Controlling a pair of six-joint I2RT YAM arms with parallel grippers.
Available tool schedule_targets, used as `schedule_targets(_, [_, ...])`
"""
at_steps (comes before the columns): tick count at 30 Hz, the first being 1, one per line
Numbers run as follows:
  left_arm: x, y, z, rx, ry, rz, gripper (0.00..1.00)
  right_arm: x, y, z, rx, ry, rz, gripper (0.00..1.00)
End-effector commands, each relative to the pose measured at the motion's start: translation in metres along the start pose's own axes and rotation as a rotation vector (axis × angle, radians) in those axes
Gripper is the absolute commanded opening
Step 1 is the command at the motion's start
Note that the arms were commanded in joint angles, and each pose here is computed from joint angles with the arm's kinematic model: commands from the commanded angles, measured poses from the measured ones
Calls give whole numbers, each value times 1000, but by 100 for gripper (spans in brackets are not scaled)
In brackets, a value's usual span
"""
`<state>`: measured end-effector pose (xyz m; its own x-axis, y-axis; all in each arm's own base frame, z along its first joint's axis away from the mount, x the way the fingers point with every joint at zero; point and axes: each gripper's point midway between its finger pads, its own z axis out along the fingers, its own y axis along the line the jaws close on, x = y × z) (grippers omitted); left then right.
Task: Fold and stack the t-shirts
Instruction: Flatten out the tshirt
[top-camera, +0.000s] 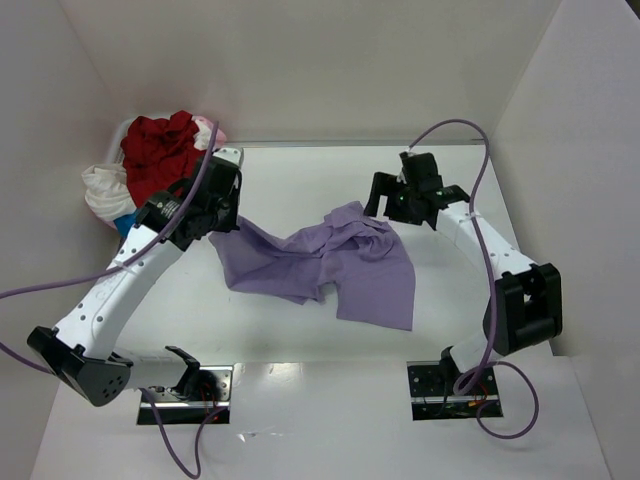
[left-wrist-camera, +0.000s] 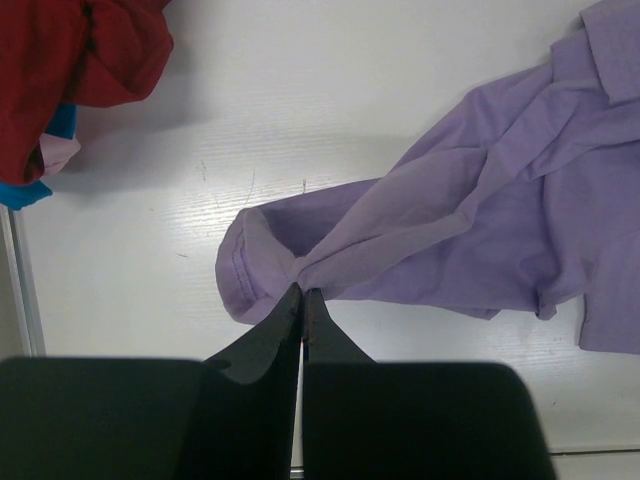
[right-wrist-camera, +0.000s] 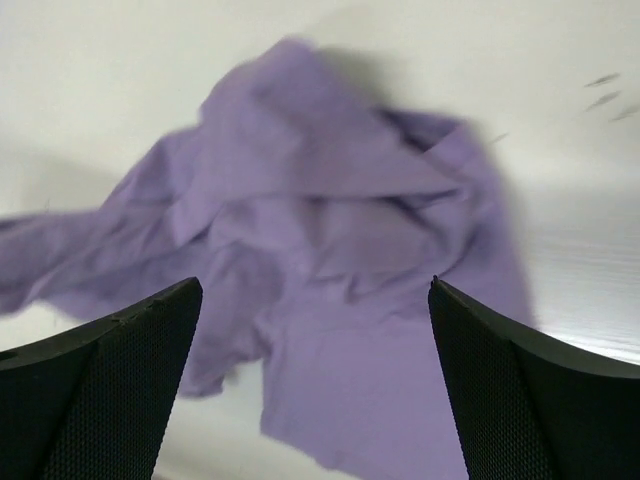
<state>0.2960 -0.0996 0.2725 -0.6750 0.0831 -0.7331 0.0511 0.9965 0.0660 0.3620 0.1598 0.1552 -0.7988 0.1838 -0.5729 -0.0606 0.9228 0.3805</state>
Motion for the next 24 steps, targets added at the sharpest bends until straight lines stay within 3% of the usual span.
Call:
schedule_targets(1, [-5,-2,2,15,-19,3,0,-43,-25,-13,152,-146,22,99])
schedule_targets(6, [-3,-3,7,12,-11,16,0,-38,-43,16,216,-113,-15,99])
schedule_targets(15, [-1,-4,12,8,6,22,0,-28,-25,57,66,-50,-82,99])
schedule_targets(24, [3,-4,14,6,14,25,0,-1,-4,100,56,45,-190,97])
